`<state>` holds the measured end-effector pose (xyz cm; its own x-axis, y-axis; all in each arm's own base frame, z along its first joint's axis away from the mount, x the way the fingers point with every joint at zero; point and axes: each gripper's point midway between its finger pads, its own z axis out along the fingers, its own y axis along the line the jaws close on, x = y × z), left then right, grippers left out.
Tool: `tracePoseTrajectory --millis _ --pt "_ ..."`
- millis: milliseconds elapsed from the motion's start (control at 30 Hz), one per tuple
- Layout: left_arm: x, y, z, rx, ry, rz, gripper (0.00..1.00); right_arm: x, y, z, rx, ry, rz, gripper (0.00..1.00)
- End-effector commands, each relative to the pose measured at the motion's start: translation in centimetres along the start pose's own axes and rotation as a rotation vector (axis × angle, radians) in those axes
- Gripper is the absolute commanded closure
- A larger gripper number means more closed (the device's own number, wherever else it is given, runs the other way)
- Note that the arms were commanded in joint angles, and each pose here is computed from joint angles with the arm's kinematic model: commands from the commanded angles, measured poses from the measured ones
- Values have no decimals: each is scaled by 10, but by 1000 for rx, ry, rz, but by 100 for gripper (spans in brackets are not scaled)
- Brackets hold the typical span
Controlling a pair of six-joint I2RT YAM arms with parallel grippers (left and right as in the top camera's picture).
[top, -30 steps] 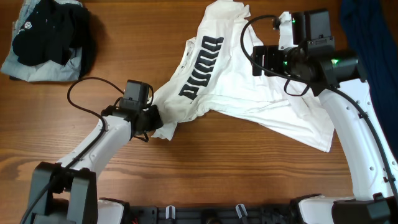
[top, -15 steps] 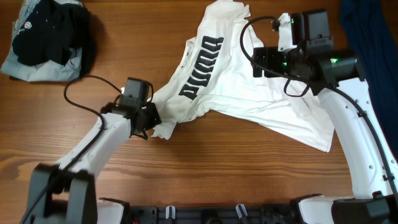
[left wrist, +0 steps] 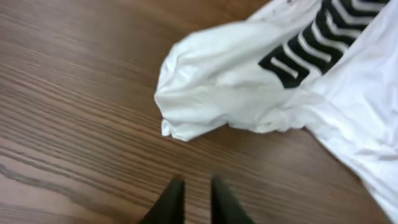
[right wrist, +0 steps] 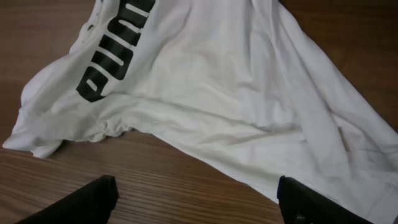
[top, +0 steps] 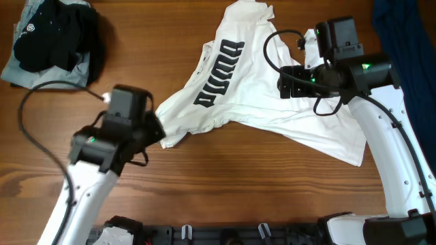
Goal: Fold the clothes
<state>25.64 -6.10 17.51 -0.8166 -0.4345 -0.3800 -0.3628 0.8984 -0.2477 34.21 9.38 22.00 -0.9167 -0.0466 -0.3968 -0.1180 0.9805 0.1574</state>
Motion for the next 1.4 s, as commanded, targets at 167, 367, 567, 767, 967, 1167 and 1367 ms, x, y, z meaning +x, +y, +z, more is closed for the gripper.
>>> tracePoseTrajectory --millis 167,367,567,767,967,1167,1367 --pt "78 1 104 -220 341 172 57 -3 2 6 -16 -1 3 7" --pt "89 28 141 -375 399 264 39 -6 3 6 -18 -13 -24 5" --pt "74 23 173 -310 256 362 29 -10 3 6 -19 -29 -48 4" --pt "69 35 183 -315 208 333 24 -11 3 6 -20 -35 -51 4" --pt "74 36 182 -297 246 304 96 -11 3 6 -20 -34 -48 4" --pt "17 -16 74 -196 323 262 96 3 3 6 -20 23 19 6" --pt "-31 -60 1 -48 223 312 96 39 -22 1 121 160 94 6"
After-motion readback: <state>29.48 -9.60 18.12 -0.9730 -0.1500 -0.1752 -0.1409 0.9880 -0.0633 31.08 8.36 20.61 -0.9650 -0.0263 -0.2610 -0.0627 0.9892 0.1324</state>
